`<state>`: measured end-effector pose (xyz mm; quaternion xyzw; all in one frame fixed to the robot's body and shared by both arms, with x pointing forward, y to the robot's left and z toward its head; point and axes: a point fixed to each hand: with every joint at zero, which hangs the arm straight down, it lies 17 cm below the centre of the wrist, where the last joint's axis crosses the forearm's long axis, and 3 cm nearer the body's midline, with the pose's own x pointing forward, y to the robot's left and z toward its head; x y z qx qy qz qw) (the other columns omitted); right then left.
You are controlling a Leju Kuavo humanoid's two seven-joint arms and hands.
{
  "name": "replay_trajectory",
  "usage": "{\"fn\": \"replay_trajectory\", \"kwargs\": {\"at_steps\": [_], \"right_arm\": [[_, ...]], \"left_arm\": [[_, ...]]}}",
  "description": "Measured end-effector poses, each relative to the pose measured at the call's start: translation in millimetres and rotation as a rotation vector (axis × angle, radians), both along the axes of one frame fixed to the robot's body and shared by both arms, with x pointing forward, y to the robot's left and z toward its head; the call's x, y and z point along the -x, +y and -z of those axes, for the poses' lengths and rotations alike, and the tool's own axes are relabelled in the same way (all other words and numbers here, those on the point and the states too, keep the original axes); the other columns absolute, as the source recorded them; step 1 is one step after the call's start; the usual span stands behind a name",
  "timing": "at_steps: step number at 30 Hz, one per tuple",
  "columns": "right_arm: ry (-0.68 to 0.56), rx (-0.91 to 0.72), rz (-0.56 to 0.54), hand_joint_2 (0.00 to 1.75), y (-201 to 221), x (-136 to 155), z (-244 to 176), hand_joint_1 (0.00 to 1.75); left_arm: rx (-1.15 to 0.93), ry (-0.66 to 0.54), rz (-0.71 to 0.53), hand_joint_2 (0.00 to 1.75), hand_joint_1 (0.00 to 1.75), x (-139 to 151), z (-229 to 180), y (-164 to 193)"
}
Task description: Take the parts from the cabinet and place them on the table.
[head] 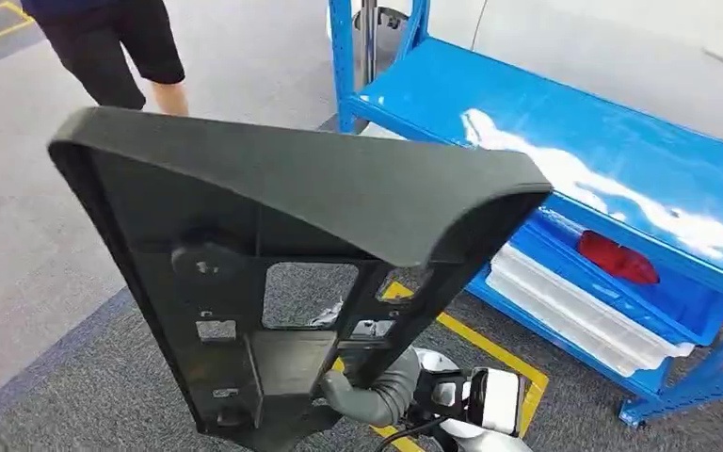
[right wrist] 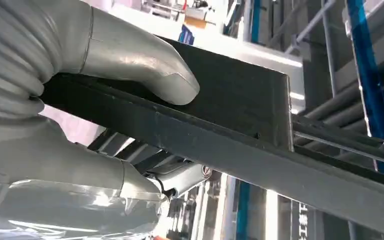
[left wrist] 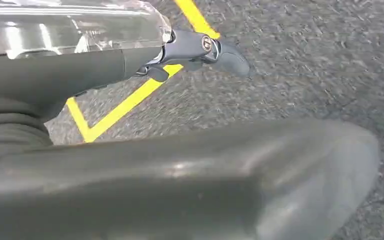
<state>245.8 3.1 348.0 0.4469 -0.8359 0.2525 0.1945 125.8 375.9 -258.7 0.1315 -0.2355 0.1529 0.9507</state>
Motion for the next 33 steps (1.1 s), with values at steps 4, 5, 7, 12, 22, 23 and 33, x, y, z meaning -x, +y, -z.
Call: {"fn": "replay_trajectory", "kwargs": {"at_steps": [4, 5, 7, 12, 22, 23, 33], "right_arm": [[0.000, -0.001, 0.008, 1.75, -1.6, -2.1, -0.2, 1.75], [-0.002, 0.000, 0.011, 1.75, -1.6, -2.4, -0.1, 1.75], [-0.006, 0.007, 0.015, 1.75, -0.7, -2.0, 1.2, 1.75], [0.018, 0.010, 0.003, 1.75, -2.0, -0.1, 7.9, 1.75], [0.022, 0.001, -0.059, 1.75, -1.7, 5.9, 3.4, 1.75], [0.022, -0.005, -0.067, 1.75, -1.3, 6.9, 1.6, 1.75], [0.037, -0.022, -0.062, 1.75, 1.9, 4.1, -0.4, 1.75]], "left_arm": [[-0.002, -0.001, 0.015, 0.00, 0.00, -1.1, -0.1, -2.2], [-0.003, 0.001, 0.018, 0.00, 0.00, 1.0, 0.3, -2.0], [0.000, -0.007, 0.018, 0.00, 0.00, -0.2, -0.2, -3.2], [-0.001, -0.023, 0.007, 0.00, 0.00, -7.8, -2.2, -2.1], [-0.062, -0.012, -0.095, 0.00, 0.00, 5.9, -4.8, 33.8], [-0.069, -0.023, -0.107, 0.00, 0.00, 3.5, -6.6, 38.8], [-0.137, -0.049, -0.127, 0.00, 0.00, -2.4, -17.3, 78.4]]}}
